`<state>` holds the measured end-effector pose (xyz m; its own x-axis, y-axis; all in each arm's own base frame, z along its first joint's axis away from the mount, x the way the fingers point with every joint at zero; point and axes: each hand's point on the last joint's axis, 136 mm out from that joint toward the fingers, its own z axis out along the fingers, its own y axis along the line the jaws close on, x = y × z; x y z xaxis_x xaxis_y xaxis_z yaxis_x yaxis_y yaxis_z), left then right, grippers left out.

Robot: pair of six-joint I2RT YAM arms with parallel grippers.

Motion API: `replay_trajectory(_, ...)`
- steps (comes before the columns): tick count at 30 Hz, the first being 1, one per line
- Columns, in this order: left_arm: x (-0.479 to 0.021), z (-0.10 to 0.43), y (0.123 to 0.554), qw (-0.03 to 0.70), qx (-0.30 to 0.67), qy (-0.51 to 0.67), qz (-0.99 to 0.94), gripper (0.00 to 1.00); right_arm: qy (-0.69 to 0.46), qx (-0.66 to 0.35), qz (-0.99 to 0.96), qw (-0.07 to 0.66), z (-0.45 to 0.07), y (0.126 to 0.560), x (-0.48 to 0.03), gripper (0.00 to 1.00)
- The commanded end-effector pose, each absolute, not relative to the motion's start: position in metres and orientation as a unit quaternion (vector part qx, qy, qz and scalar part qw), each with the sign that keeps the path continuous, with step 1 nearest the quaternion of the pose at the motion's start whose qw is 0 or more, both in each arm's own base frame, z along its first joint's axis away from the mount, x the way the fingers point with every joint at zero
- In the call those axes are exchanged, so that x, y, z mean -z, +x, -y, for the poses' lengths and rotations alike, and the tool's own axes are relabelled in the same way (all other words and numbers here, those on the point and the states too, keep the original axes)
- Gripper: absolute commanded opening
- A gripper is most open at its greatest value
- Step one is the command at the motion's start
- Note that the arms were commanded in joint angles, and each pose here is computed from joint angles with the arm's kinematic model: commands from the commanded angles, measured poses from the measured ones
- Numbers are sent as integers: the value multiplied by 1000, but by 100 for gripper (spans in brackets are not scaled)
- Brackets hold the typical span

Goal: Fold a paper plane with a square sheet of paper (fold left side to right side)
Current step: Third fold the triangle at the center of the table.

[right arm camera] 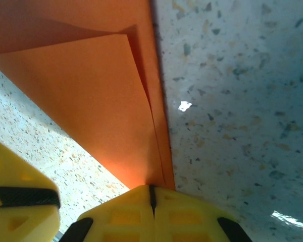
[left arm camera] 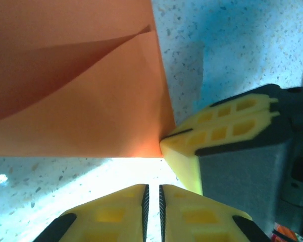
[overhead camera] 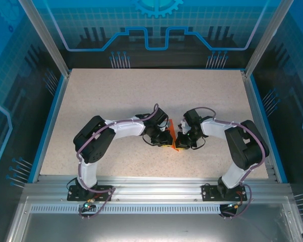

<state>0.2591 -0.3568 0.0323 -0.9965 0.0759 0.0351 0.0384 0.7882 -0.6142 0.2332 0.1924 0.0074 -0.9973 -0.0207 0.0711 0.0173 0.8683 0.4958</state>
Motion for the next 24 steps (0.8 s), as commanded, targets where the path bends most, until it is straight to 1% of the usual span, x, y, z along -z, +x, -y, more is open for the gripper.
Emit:
replay_trajectory(1, -29, 365, 261, 44, -337, -21, 940, 17, -22, 170, 982, 77, -159, 209, 26, 4)
replay_trajectory(18, -37, 374, 262, 47, -357, -28, 933, 13, -20, 167, 983, 77, -158, 209, 25, 4)
replay_trajectory(24, -42, 358, 256, 37, -329, -30, 943, 18, -20, 165, 983, 78, -158, 210, 25, 4)
